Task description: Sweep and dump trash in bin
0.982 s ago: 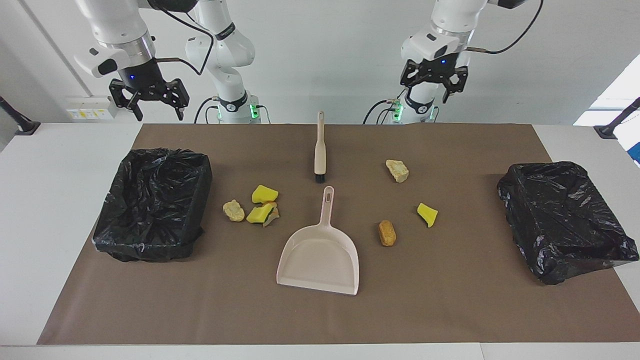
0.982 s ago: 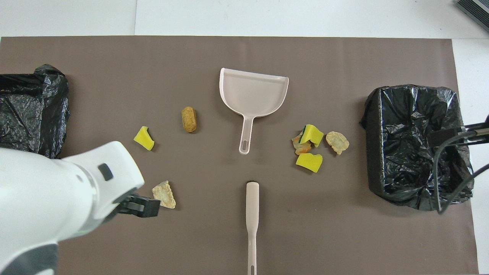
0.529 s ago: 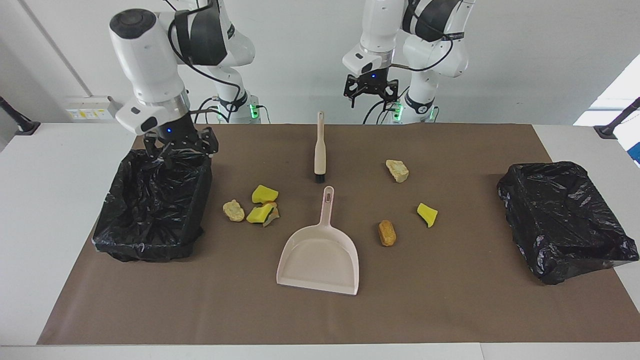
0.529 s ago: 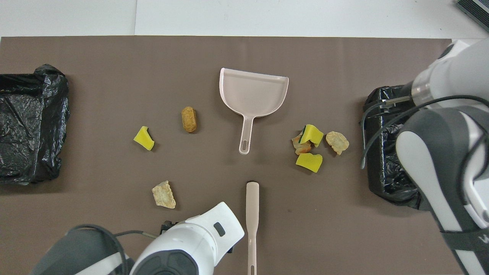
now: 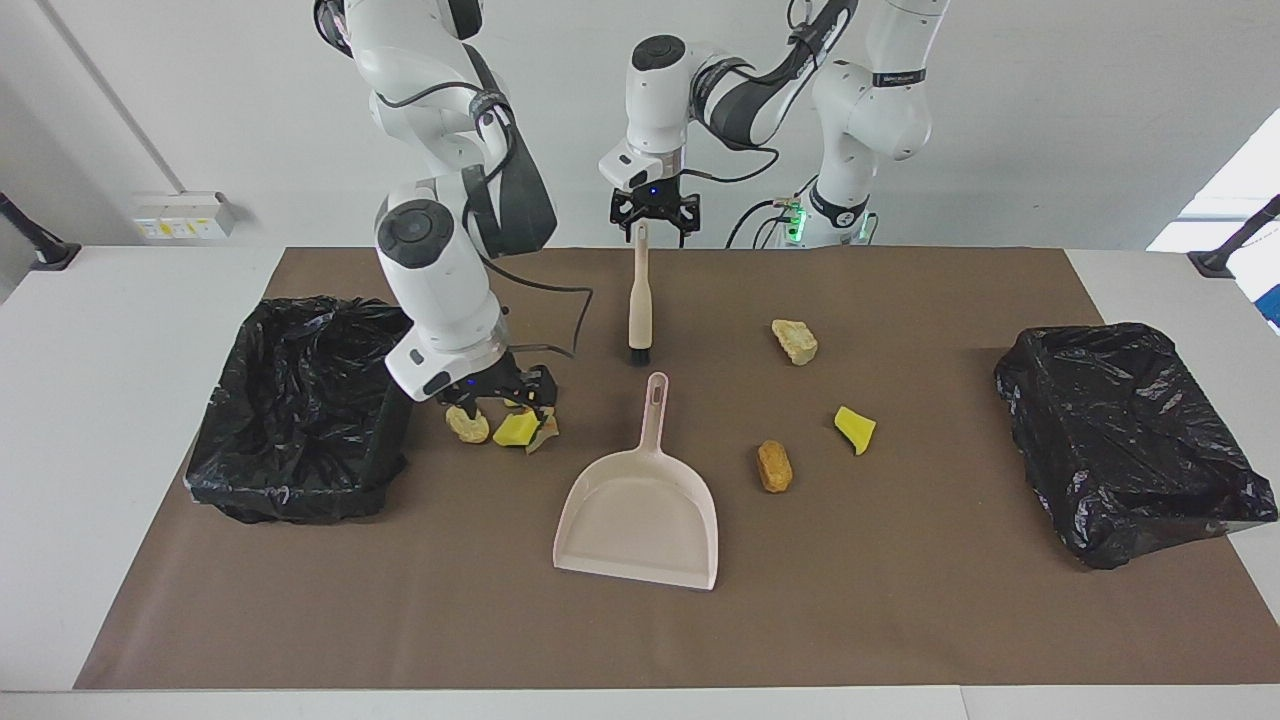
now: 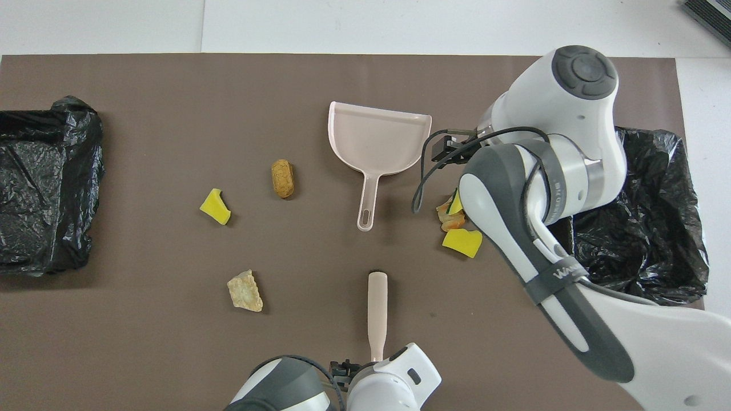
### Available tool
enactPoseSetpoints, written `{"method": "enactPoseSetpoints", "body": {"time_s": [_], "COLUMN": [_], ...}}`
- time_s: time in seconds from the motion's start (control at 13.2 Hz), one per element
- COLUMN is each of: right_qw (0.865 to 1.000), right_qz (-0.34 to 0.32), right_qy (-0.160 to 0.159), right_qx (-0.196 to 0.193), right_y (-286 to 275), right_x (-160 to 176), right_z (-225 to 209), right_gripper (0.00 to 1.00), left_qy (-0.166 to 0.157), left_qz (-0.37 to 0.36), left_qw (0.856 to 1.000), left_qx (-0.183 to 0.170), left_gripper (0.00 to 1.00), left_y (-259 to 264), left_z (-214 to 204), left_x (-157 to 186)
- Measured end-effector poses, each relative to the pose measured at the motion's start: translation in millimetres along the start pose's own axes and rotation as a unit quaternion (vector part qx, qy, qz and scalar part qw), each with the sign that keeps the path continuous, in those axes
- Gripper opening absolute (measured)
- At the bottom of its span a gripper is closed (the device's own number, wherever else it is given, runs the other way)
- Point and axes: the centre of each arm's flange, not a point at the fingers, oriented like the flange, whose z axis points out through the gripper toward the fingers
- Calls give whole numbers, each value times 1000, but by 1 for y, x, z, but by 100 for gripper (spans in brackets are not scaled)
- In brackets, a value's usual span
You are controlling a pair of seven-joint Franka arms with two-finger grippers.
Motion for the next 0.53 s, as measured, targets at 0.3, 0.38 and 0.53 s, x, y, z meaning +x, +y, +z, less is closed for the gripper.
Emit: {"method": "enactPoseSetpoints", "body": {"time_s": [0.3, 0.38, 0.53], "right_qw": [999, 998, 998], "right_qz": [32, 34, 28], "right_qy": [-14, -16, -25], "right_qx": [36, 41, 41], "right_y": [-37, -38, -52], "right_x": [-16, -16, -23], "right_z": [3, 3, 11], "right_gripper": [100, 100, 100], "left_qy": [-7, -6, -8], "left_qz": [-6, -8, -7], "left_qw": [1000, 1000, 1000], "left_qx": [9, 8, 10], "left_gripper": [100, 100, 98], "left_y": [3, 3, 2], "left_z": [24, 25, 29], "left_x": [-8, -9, -11]}}
